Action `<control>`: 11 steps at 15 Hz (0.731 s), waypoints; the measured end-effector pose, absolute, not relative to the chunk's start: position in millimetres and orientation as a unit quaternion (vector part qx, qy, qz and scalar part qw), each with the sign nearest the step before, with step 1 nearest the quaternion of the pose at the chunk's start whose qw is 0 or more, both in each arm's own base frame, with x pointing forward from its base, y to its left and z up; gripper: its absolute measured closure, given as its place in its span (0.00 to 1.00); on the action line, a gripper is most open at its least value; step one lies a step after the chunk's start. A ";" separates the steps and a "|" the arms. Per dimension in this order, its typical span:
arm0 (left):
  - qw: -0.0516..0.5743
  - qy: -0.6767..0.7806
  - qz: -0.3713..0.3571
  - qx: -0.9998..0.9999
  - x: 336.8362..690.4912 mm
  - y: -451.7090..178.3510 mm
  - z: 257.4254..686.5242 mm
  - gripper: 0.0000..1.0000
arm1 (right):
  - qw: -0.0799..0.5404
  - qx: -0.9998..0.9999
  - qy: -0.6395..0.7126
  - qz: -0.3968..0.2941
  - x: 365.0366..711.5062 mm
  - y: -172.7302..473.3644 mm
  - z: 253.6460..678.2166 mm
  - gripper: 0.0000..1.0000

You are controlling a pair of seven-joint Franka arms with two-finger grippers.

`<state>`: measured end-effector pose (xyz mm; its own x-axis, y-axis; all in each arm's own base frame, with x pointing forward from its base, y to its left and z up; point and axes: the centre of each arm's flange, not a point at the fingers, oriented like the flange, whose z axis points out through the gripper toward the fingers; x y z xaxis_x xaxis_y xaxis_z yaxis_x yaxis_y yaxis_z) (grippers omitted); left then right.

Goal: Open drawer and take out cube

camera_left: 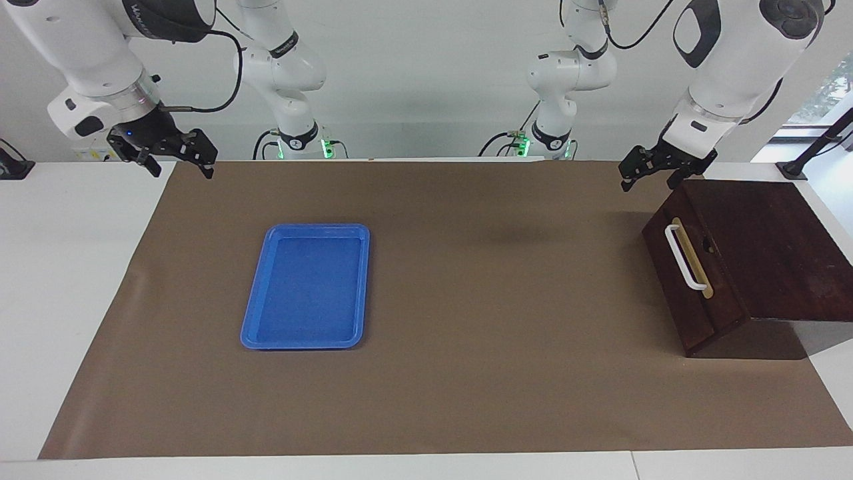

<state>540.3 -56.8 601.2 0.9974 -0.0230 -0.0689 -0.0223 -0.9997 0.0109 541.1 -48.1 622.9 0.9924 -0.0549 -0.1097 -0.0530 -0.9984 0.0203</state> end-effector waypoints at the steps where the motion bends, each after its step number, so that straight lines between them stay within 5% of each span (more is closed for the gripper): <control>1: 0.005 -0.012 -0.035 0.999 540.2 -56.9 601.2 0.00 | 0.009 0.998 -0.027 -0.055 541.1 -48.1 623.0 0.00; 7: -0.001 -0.015 -0.024 1.000 542.7 -58.7 599.8 0.00 | 0.009 0.998 -0.027 -0.055 541.1 -48.1 623.0 0.00; 11: -0.069 -0.056 -0.003 0.996 547.8 -83.0 577.9 0.00 | 0.009 0.998 -0.027 -0.055 541.1 -48.1 623.0 0.00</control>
<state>547.8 -83.0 577.9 0.9936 -0.1119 -0.0136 -0.1127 -0.9841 -0.1372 541.1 -48.1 623.0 0.9924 -0.0550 -0.1097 -0.0530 -0.9984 0.0203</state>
